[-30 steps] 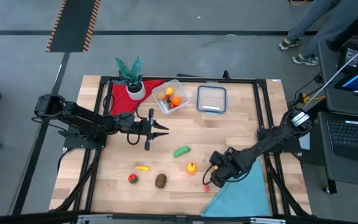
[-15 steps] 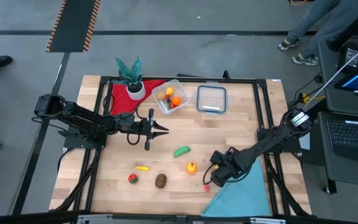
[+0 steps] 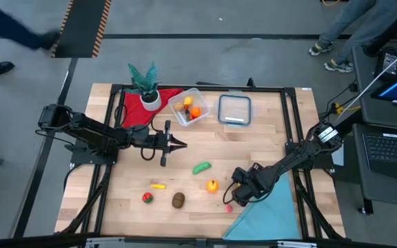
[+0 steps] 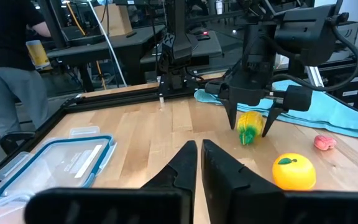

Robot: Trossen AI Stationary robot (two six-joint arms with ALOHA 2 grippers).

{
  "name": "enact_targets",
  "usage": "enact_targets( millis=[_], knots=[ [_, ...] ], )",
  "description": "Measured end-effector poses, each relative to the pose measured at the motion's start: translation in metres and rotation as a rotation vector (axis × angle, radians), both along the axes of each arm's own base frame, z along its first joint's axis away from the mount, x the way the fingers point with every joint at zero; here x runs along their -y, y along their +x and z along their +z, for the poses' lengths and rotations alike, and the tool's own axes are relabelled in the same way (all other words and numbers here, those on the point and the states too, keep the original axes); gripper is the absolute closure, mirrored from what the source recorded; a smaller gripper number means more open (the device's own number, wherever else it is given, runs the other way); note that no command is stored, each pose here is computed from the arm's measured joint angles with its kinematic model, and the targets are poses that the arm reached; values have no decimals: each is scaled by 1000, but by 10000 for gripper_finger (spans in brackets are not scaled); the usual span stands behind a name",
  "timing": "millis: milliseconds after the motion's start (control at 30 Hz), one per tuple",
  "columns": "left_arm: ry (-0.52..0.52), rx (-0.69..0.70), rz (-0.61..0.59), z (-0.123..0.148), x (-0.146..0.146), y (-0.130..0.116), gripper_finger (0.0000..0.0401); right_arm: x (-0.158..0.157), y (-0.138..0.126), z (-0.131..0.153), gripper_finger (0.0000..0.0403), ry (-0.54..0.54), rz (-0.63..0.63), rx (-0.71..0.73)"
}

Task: Pick and placing Produce into tupperware
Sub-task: Put the pineapple into the transparent bin

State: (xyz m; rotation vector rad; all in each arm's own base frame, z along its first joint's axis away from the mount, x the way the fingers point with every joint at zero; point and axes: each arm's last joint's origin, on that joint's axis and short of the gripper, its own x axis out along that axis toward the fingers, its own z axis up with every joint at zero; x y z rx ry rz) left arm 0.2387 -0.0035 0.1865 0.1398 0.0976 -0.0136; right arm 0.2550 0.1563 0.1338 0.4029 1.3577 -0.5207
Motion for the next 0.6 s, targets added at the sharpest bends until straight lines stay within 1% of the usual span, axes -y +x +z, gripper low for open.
enact_targets(
  millis=[100,200,367,500,600],
  knots=[
    [0,0,0,0,0,0,391,0,0,0,95,0,-2,0],
    [0,0,0,0,0,0,397,0,0,0,109,-1,1,-2],
    [2,0,0,0,0,0,399,0,0,-1,154,2,-4,0],
    [2,0,0,0,0,0,390,0,0,-1,194,8,-5,-3],
    [2,0,0,0,0,0,381,0,0,-1,212,9,-6,-7]
  ],
)
